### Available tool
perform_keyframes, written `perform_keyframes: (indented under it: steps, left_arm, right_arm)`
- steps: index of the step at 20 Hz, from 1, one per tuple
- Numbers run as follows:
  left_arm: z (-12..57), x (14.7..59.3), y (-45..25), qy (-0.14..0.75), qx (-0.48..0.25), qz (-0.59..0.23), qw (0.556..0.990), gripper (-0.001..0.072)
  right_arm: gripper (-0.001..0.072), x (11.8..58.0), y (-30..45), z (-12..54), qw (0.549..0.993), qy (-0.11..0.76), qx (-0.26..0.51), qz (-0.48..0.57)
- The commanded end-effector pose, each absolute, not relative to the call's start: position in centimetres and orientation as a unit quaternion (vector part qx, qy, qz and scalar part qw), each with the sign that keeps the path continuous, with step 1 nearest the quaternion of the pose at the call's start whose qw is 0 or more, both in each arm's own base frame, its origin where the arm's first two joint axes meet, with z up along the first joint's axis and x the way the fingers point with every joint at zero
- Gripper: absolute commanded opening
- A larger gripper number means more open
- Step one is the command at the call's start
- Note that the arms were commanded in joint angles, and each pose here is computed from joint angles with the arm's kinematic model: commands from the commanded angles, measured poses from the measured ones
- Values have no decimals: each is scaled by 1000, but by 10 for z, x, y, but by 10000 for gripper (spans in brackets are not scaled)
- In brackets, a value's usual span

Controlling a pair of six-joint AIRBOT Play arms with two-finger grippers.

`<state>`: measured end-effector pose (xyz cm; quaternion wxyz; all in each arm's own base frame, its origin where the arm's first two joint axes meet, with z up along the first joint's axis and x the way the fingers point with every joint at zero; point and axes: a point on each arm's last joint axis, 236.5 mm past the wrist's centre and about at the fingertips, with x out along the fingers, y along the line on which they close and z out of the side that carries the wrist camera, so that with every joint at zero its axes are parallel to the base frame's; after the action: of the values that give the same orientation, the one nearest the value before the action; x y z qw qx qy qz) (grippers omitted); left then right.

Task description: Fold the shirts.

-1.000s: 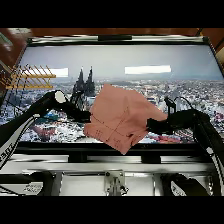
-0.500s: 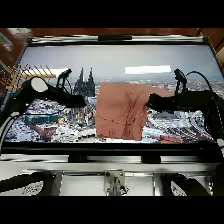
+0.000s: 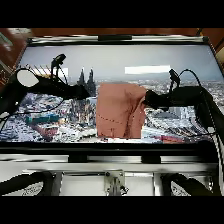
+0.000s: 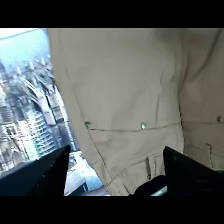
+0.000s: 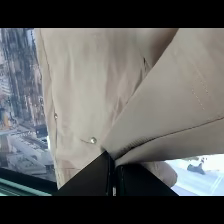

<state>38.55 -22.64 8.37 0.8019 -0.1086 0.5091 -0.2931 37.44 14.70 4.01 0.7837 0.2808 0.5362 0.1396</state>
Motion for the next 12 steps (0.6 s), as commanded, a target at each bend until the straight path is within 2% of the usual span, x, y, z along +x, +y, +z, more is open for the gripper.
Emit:
perform_keyframes:
  steps: [1,7,10,12]
  left_arm:
    - [62,360,-270,533,-82,-334,773,712]
    - [23,319,-347,565,-67,-358,741,711]
    - [24,322,-345,566,-76,-351,742,710]
    - [35,343,-323,555,-76,-333,758,710]
  right_arm:
    - [74,378,160,39,790,529,271,149]
    - [74,382,170,41,802,515,259,156]
    - [74,393,187,50,820,483,257,168]
    - [74,398,211,61,835,452,250,188]
